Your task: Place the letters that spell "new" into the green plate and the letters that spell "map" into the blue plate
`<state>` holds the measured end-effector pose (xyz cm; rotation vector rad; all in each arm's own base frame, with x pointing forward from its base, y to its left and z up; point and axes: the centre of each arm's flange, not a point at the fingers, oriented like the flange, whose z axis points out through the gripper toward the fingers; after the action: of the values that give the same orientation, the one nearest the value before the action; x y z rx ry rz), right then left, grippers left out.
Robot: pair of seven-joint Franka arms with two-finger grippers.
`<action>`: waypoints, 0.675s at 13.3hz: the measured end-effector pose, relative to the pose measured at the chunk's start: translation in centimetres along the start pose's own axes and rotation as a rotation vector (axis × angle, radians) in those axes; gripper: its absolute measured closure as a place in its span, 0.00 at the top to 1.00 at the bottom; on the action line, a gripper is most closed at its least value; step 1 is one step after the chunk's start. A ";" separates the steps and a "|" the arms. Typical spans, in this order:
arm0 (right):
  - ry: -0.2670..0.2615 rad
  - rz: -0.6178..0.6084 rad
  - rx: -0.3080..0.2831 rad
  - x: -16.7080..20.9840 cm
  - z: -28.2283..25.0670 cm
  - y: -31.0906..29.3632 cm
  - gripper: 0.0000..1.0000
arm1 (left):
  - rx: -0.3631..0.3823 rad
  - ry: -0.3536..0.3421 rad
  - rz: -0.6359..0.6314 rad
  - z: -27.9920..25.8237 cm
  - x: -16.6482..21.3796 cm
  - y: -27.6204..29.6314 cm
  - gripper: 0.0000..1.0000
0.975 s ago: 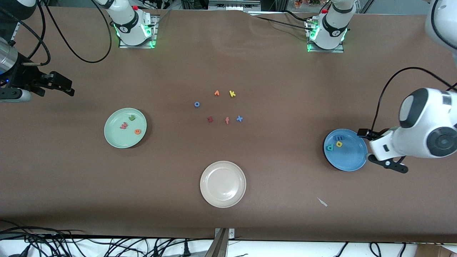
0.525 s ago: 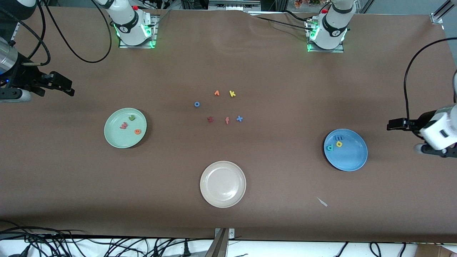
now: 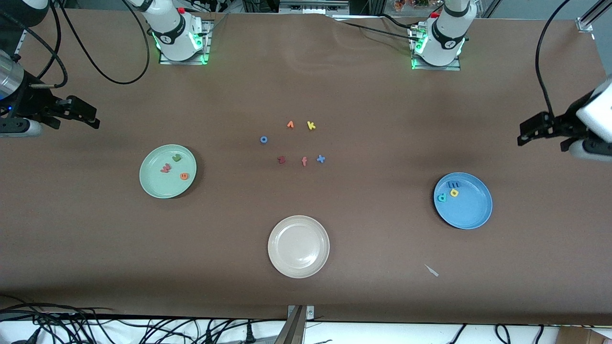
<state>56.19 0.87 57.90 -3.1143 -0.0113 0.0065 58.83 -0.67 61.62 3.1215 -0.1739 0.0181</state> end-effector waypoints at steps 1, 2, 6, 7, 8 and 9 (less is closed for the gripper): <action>0.000 0.000 0.000 0.0 0.0 0.0 1.00 | 0.004 0.010 -0.001 -0.8 -0.9 0.0 1.00; 0.000 0.000 0.000 0.0 0.0 0.0 1.00 | 0.006 0.012 -0.003 -1.2 -1.6 0.0 1.00; 0.001 0.002 0.000 0.0 0.0 0.1 1.00 | 0.002 -0.048 0.010 0.7 -3.0 -0.2 1.00; 0.001 0.002 0.000 0.0 0.0 0.1 1.00 | 0.000 -0.066 0.022 1.1 -3.1 -0.2 1.00; 0.001 0.002 0.000 0.0 0.0 0.1 1.00 | -0.001 -0.072 0.028 1.2 -3.1 -0.2 1.00; 0.001 0.002 0.000 0.0 0.0 0.1 1.00 | -0.002 -0.074 0.031 1.2 -3.2 -0.2 1.00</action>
<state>56.20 0.73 57.91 -3.1145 -0.0075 0.0048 55.73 -0.10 60.38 3.1197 -0.2230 -0.0971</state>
